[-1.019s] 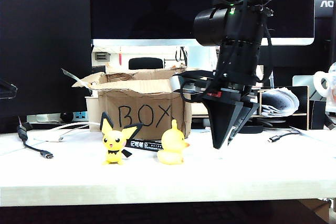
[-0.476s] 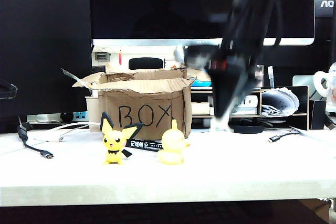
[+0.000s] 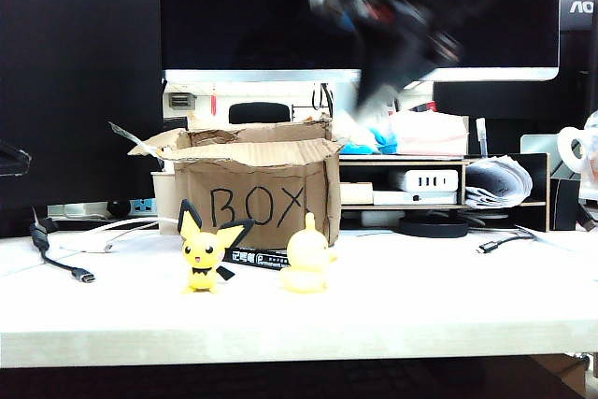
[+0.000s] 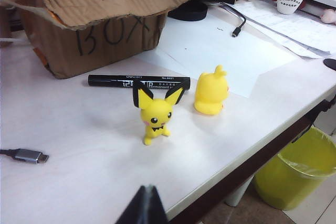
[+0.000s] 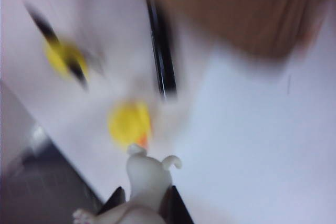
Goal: Put the doll that is least similar in color compared to the others into the paper box.
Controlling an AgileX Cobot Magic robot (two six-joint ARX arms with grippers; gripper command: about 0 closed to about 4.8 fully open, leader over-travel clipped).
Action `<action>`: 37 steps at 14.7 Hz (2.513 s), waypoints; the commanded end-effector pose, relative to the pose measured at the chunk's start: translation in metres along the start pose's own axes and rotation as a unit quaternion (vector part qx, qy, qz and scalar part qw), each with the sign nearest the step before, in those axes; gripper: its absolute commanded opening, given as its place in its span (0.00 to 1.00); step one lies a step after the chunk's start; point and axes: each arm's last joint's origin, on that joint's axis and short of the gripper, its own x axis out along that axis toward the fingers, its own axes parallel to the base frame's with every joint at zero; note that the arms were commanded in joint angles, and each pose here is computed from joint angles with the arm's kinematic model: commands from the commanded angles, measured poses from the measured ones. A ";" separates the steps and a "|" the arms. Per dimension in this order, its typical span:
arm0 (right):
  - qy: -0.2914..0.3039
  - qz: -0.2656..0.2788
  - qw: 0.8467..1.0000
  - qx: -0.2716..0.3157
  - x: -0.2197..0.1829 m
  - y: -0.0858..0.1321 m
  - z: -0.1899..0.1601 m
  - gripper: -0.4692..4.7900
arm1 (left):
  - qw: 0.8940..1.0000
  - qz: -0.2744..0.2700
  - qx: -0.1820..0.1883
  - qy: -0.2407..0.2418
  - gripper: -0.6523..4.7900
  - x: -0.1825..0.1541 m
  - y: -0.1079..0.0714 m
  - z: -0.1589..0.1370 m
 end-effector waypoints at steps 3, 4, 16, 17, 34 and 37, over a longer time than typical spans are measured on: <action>-0.216 0.006 0.976 -0.023 -0.023 -0.002 0.049 0.21 | 1.000 0.000 0.001 -0.007 0.11 0.000 0.000 0.002; -0.250 0.001 0.968 -0.023 -0.020 -0.007 0.067 0.21 | 1.000 0.000 0.001 -0.007 0.11 0.000 0.000 0.002; -0.132 0.004 0.991 0.028 0.062 -0.043 0.125 0.44 | 1.000 0.000 0.001 -0.007 0.11 0.000 0.000 0.002; -0.129 0.005 0.991 0.029 0.062 -0.043 0.125 0.57 | 1.000 0.000 0.001 -0.007 0.11 0.000 0.000 0.002; -0.072 -0.059 0.996 0.009 -0.096 0.023 0.081 0.08 | 0.998 0.062 -0.011 -0.016 0.11 -0.003 0.014 0.003; -0.121 -0.073 0.990 0.026 -0.126 0.038 0.044 0.08 | 0.989 0.132 -0.015 -0.060 0.11 -0.012 0.027 0.009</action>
